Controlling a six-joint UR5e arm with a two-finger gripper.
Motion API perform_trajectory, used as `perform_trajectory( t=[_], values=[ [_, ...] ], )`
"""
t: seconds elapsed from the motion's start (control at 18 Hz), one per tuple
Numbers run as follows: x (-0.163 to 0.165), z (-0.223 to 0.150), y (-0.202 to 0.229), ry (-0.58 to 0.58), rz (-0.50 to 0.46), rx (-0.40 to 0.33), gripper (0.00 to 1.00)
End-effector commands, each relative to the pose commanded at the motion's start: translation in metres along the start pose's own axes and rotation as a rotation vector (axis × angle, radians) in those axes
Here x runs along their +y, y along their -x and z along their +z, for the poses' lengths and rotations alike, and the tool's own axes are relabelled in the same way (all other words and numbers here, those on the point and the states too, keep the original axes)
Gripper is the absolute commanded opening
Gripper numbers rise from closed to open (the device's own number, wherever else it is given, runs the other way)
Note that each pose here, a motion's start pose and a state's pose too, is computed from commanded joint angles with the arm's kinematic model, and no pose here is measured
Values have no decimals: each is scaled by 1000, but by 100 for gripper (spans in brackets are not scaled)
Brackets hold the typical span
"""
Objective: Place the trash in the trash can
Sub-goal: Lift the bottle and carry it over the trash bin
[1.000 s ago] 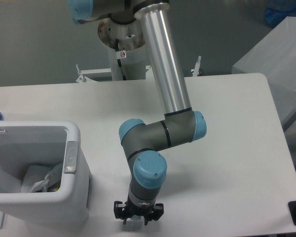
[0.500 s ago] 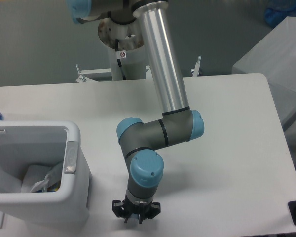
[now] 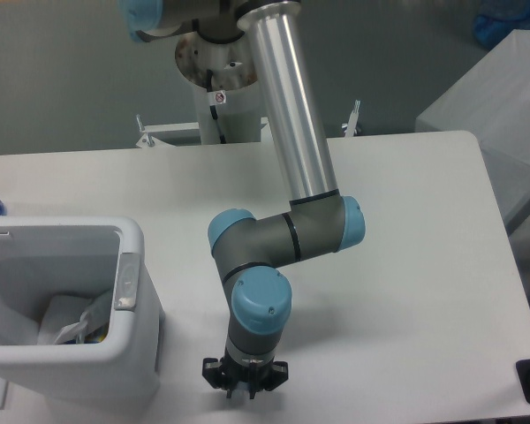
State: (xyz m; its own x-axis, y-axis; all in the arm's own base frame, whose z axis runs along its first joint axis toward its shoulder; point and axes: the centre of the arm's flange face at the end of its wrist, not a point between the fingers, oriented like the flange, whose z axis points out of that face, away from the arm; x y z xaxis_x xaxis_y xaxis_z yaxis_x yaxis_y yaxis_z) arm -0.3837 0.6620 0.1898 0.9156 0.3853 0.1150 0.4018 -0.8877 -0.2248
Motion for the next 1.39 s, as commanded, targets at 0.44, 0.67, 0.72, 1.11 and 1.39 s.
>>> perform_trajectory(
  t=[0.44, 0.67, 0.72, 1.11, 1.39],
  values=[
    [-8, -100, 21, -128, -26, -43, 37],
    [-5, -202, 61, -276, -103, -76, 37],
    [-4, -223, 71, -327, -135, -54, 37],
    [-12, -341, 79, -649, -148, -28, 37],
    [-12, -401, 16, -741, -56, 15, 37]
  ],
)
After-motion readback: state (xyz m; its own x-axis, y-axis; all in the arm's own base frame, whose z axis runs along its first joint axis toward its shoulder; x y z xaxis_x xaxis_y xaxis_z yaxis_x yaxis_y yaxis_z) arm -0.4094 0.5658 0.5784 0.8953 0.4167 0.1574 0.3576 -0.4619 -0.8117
